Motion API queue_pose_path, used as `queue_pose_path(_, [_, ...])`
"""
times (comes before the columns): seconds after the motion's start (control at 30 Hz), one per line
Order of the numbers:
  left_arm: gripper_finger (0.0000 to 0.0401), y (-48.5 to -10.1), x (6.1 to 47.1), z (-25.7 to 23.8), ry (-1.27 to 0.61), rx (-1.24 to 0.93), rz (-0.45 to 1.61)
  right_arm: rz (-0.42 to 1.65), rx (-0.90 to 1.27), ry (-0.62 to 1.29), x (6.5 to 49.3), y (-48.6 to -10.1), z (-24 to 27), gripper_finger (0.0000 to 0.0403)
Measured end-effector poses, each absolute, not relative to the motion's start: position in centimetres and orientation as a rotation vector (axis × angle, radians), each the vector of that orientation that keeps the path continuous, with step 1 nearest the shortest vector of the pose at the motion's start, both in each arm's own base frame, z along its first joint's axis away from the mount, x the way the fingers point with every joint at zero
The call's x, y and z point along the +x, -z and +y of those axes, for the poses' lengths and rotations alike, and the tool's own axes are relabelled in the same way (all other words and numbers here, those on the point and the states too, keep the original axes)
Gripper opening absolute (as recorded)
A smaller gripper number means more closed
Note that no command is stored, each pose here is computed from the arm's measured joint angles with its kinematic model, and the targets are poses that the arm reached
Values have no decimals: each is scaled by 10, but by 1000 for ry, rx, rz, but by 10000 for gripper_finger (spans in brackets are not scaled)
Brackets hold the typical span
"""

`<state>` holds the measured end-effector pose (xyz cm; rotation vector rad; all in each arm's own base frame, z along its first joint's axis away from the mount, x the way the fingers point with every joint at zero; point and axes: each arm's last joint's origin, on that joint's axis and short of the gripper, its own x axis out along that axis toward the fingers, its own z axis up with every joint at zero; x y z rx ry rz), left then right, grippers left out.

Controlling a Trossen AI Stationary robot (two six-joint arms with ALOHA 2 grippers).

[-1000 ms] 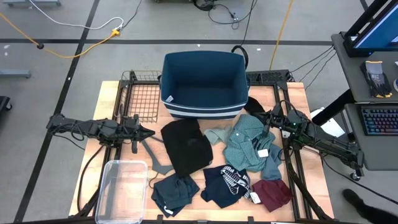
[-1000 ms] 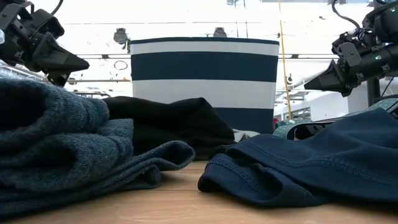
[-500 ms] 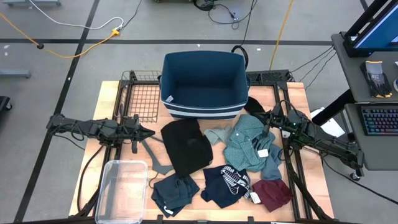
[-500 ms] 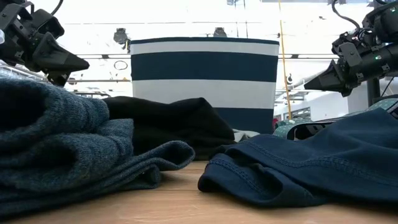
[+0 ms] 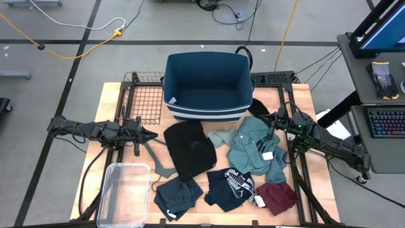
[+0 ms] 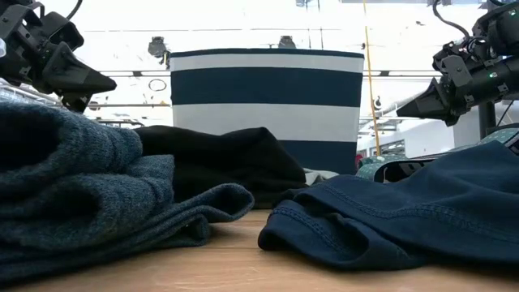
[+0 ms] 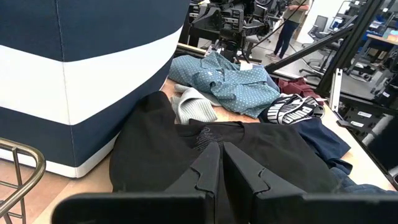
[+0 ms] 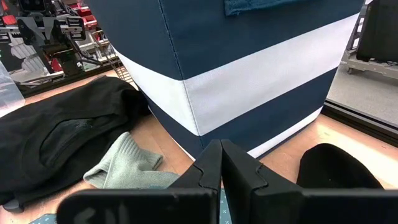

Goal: Pick & Place Cloths

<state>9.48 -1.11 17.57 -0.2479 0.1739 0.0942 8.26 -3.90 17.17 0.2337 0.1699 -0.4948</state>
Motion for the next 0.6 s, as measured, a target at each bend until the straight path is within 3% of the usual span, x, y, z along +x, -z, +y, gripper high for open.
queue_pose_path(0.6, [21, -176, 95, -11, -94, -248, 174, 163, 232, 494, 83, -172, -39, 4])
